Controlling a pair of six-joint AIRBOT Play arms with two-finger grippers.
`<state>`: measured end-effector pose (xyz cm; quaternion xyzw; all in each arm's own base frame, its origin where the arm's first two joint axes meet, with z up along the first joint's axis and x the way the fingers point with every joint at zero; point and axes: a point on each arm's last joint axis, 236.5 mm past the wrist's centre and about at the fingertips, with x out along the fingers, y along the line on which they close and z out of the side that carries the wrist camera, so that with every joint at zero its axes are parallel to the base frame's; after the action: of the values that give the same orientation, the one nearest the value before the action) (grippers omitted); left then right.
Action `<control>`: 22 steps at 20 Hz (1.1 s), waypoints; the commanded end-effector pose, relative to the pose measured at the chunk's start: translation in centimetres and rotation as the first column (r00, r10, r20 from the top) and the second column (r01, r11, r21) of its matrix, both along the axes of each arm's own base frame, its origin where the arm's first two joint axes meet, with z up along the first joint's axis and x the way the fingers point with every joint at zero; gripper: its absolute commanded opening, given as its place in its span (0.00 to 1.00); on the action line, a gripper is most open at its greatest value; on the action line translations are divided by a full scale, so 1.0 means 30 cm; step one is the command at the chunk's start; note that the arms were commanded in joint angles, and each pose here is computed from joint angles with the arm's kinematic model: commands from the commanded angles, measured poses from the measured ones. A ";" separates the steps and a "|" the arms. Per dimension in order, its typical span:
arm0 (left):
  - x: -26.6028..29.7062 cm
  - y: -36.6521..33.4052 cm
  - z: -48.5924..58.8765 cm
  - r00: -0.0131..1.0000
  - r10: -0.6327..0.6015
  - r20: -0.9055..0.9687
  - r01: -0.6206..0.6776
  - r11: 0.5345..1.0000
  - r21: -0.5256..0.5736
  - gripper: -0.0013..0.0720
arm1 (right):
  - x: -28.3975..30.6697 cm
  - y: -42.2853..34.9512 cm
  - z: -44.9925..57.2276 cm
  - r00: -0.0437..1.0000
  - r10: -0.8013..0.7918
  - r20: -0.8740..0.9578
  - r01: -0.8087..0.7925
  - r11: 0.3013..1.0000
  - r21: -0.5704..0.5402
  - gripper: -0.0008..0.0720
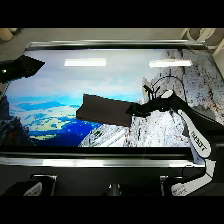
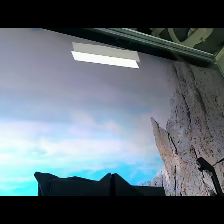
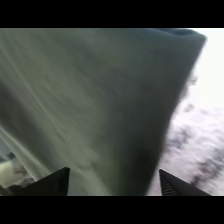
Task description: Fold the shirts.
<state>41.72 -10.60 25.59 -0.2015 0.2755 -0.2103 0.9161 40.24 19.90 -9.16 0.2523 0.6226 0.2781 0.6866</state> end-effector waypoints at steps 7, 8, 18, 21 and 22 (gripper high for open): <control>0.006 -0.006 0.018 1.000 0.004 0.014 -0.003 1.000 -0.026 0.05 | 0.106 0.002 0.273 0.964 0.076 0.256 -0.123 0.977 0.175 0.04; 0.006 -0.006 0.018 1.000 0.004 0.014 -0.003 1.000 -0.025 0.05 | 0.148 -0.061 0.350 0.948 0.056 0.313 -0.111 0.981 0.160 0.04; 0.006 -0.006 0.017 1.000 -0.007 0.027 0.007 1.000 -0.006 0.05 | 0.125 -1.007 0.792 0.848 -0.271 0.455 0.349 0.932 -0.095 0.04; 0.006 -0.006 0.017 1.000 -0.007 0.027 0.007 1.000 -0.006 0.05 | 0.053 -1.194 0.852 0.794 -0.384 0.472 0.482 0.870 -0.103 0.04; 0.006 -0.006 0.016 1.000 -0.007 0.027 0.007 1.000 -0.006 0.05 | 0.022 -1.238 0.867 0.783 -0.408 0.470 0.507 0.856 -0.103 0.04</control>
<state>41.90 -10.80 26.09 -0.2016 0.2638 -0.2172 0.9179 43.74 -12.40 15.30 0.2328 0.4088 0.1361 0.8719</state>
